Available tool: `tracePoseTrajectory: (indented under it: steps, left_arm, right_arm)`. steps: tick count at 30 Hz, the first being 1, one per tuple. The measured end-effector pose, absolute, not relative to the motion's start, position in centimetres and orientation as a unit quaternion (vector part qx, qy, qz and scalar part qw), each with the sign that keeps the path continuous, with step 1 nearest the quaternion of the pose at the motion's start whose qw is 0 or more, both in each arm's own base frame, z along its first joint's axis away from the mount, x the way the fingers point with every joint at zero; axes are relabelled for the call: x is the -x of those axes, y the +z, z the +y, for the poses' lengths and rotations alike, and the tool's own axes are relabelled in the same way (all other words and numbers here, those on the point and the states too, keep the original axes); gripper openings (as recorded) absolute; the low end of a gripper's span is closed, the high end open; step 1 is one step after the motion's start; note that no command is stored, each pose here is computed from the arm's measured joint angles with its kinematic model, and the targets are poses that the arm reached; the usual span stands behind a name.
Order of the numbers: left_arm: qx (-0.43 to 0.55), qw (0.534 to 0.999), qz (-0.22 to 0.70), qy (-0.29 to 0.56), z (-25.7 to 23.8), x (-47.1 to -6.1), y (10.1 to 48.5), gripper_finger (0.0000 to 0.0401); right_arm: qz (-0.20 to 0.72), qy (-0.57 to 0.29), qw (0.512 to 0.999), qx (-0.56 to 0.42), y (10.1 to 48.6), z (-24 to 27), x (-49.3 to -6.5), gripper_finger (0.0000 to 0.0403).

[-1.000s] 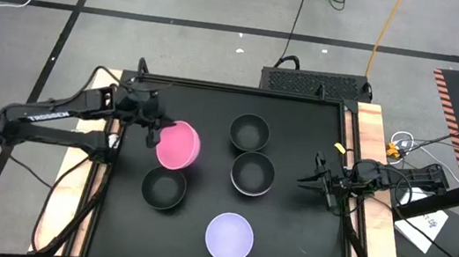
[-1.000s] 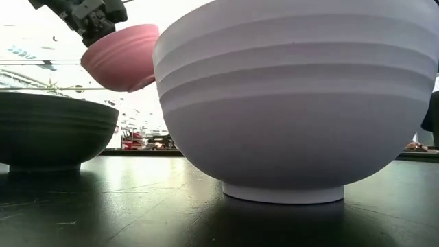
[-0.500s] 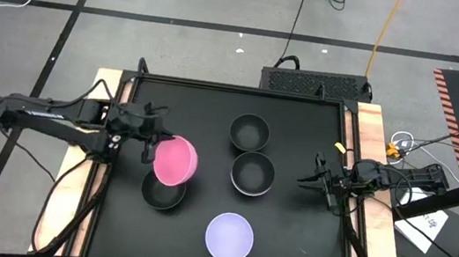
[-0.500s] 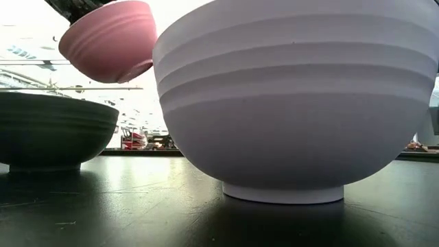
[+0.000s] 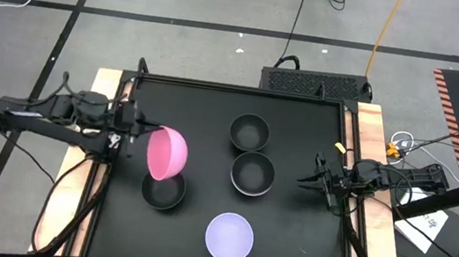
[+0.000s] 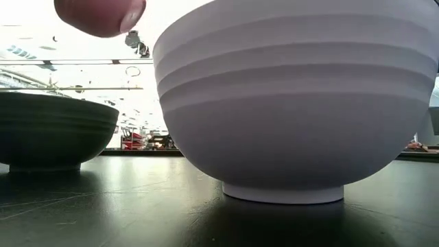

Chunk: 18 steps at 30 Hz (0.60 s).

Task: Nest bowls inside each other
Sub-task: Stack the pink bowl on top of the black bowl

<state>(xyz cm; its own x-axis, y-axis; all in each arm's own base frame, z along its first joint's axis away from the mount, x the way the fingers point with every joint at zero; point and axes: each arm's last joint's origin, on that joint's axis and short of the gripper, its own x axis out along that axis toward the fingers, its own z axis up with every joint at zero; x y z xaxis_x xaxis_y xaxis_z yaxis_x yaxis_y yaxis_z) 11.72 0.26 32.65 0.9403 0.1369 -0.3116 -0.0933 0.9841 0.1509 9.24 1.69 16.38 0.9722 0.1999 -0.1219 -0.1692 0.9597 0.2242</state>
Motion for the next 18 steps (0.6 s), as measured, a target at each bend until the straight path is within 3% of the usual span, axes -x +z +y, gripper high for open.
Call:
tracePoseTrajectory:
  steps: [9, 18]
  left_arm:
    - [-0.059, 0.987, 0.134, 0.070, 0.3, -11.4, 29.6, 0.0005]
    - [-0.051, 0.995, 0.081, 0.003, -0.1, -12.0, 28.1, 0.0005]
  right_arm:
    - [0.071, 0.094, 0.987, -0.108, 16.4, 1.7, -9.2, 0.0068]
    - [0.068, 0.094, 0.987, -0.112, 16.5, 1.7, -9.2, 0.0068]
